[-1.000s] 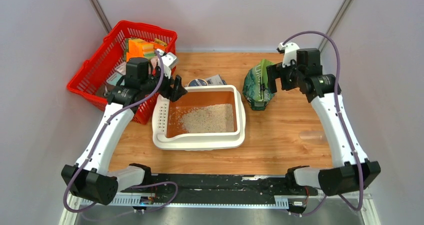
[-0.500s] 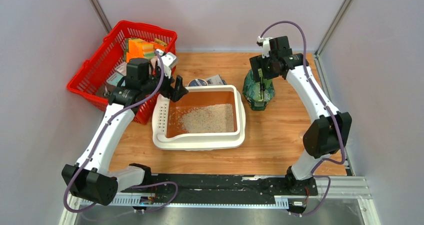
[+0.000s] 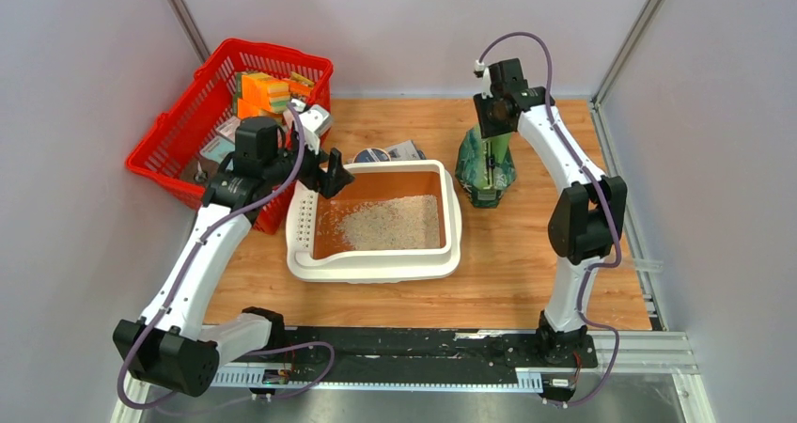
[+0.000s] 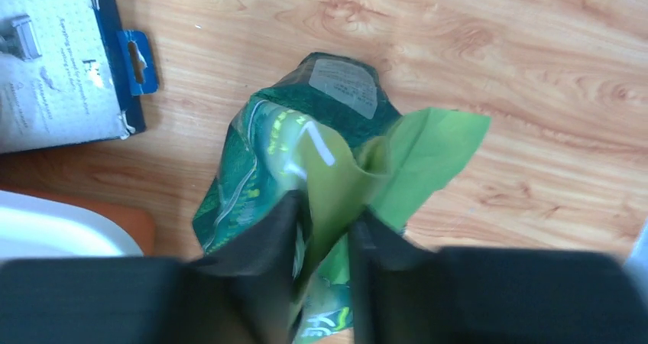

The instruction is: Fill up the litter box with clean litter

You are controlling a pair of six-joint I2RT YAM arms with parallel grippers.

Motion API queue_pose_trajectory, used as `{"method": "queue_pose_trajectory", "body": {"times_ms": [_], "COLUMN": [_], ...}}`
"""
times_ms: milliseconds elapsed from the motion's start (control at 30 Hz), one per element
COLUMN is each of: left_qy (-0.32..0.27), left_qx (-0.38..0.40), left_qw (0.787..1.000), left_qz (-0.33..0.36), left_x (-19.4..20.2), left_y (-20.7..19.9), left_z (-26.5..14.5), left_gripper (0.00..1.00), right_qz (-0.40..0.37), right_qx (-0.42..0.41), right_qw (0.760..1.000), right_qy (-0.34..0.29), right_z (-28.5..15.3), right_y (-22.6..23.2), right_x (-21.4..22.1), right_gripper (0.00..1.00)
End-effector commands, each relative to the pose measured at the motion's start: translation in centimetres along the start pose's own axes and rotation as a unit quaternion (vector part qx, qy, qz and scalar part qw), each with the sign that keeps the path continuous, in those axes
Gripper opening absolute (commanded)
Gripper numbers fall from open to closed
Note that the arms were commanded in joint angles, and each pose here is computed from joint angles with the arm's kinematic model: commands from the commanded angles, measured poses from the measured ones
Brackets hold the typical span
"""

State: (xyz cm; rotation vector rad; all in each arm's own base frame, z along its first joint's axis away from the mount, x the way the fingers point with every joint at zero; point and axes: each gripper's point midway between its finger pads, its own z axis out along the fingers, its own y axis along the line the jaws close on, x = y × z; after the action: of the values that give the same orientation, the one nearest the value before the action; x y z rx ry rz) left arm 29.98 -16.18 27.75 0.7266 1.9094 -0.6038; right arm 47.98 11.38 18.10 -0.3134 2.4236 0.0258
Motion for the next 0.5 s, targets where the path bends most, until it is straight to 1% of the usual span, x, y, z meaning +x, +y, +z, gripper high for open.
{"method": "queue_pose_trajectory", "body": {"times_ms": [0, 67, 100, 167, 200, 233, 300, 333, 400, 433, 467], "left_qy": [-0.027, -0.028, -0.028, -0.029, -0.029, -0.029, -0.029, -0.027, -0.026, -0.025, -0.024], "left_qx": [0.020, 0.023, 0.024, 0.029, 0.032, 0.034, 0.039, 0.043, 0.050, 0.053, 0.056], "left_qw": [0.999, 0.999, 0.999, 0.999, 0.999, 0.999, 0.999, 0.999, 0.998, 0.998, 0.998], "left_qz": [0.003, 0.002, 0.003, 0.006, 0.007, 0.006, 0.008, 0.008, 0.008, 0.010, 0.010], "left_x": [-1.0, -0.9, -0.8, -0.7, -0.7, -0.6, -0.5, -0.3, -0.2, -0.1, -0.1], "left_y": [-1.2, -1.4, -1.4, -1.6, -1.6, -1.7, -1.9, -2.0, -2.2, -2.3, -2.4], "left_z": [-0.6, -0.6, -0.6, -0.6, -0.5, -0.5, -0.5, -0.4, -0.2, -0.1, 0.0], "left_gripper": [0.89, 0.89, 0.89, 0.89, 0.89, 0.89, 0.89, 0.89, 0.90, 0.89, 0.89], "right_qz": [-0.042, -0.065, -0.094, -0.131, -0.162, -0.181, -0.213, -0.251, -0.289, -0.324, -0.343], "right_qx": [-0.023, -0.051, -0.058, -0.084, -0.093, -0.108, -0.140, -0.154, -0.172, -0.187, -0.193], "right_qw": [0.998, 0.996, 0.993, 0.988, 0.982, 0.977, 0.967, 0.955, 0.941, 0.927, 0.918], "right_qy": [-0.044, -0.038, -0.031, -0.021, -0.008, -0.016, -0.004, -0.015, -0.026, -0.040, -0.051], "right_z": [-1.3, -1.8, -2.1, -3.4, -4.0, -5.5, -6.7, -7.4, -9.8, -10.7, -12.0], "right_y": [0.5, 1.3, 1.3, 1.9, 1.8, 2.0, 2.5, 2.7, 2.8, 3.0, 3.0], "right_x": [-2.9, -2.1, -1.4, 0.0, 1.1, 1.3, 3.4, 3.6, 5.0, 5.2, 5.6], "right_gripper": [0.17, 0.11, 0.05, 0.01, 0.00, 0.00, 0.00, 0.00, 0.00, 0.00, 0.00]}}
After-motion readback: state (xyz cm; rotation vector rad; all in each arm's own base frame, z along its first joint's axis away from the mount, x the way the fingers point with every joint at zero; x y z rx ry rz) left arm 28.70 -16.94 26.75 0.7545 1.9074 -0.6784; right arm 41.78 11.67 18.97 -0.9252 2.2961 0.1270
